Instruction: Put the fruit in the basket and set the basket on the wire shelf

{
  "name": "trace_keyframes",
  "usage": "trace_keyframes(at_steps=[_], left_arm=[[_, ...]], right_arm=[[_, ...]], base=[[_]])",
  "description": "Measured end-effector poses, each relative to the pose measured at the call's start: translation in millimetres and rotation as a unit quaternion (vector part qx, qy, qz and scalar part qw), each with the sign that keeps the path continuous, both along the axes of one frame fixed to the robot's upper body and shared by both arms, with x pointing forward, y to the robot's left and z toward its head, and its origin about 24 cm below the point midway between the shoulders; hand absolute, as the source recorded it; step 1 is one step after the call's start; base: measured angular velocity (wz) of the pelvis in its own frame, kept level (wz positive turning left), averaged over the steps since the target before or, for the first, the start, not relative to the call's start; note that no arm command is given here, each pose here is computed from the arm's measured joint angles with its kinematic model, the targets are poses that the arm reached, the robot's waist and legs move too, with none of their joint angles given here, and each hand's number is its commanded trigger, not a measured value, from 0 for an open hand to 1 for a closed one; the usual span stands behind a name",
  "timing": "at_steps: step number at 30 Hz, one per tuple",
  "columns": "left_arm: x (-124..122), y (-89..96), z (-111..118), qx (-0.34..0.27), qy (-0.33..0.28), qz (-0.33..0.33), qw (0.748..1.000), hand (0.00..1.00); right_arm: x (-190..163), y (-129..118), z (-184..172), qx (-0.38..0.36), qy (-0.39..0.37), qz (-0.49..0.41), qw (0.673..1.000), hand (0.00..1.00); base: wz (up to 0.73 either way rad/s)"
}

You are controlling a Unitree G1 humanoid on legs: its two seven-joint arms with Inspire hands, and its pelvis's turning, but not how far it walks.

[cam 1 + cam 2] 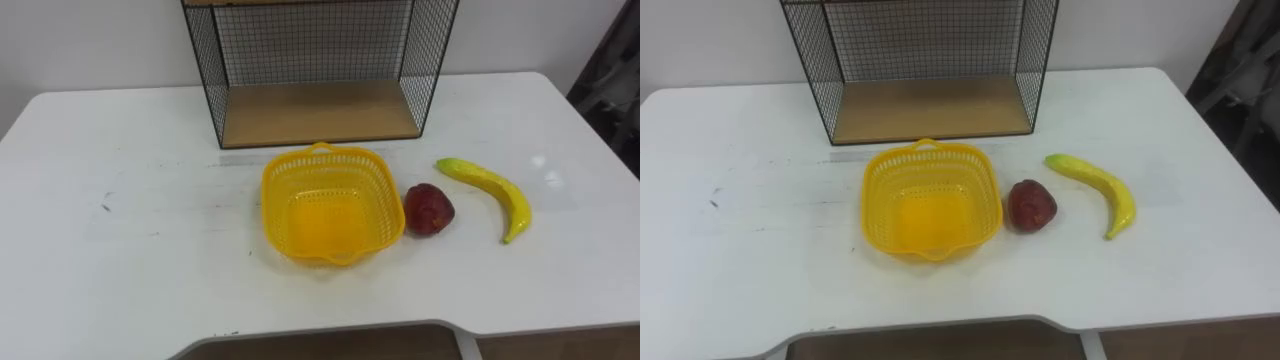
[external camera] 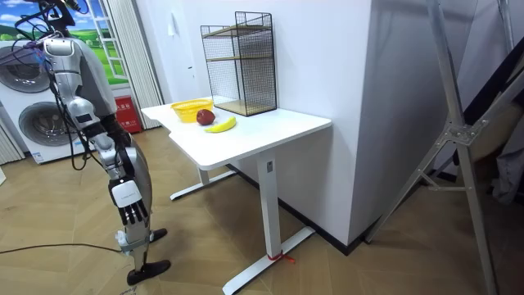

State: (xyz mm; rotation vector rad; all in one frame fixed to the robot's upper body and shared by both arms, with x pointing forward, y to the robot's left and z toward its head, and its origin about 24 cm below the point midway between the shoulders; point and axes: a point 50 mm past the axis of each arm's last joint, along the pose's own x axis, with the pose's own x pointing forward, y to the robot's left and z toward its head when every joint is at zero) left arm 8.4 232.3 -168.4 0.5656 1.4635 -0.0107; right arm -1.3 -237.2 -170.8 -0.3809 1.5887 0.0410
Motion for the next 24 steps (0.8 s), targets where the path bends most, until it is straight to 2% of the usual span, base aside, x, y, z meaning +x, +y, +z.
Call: trace_keyframes(at_steps=[24], left_arm=[[-4.4, -0.3, -0.9, 0.001, 0.016, -0.001, 1.0, 0.0]], right_arm=[[2.0, 1.5, -0.5, 0.012, 0.015, 0.002, 1.0, 0.0]], base=[[0.0]])
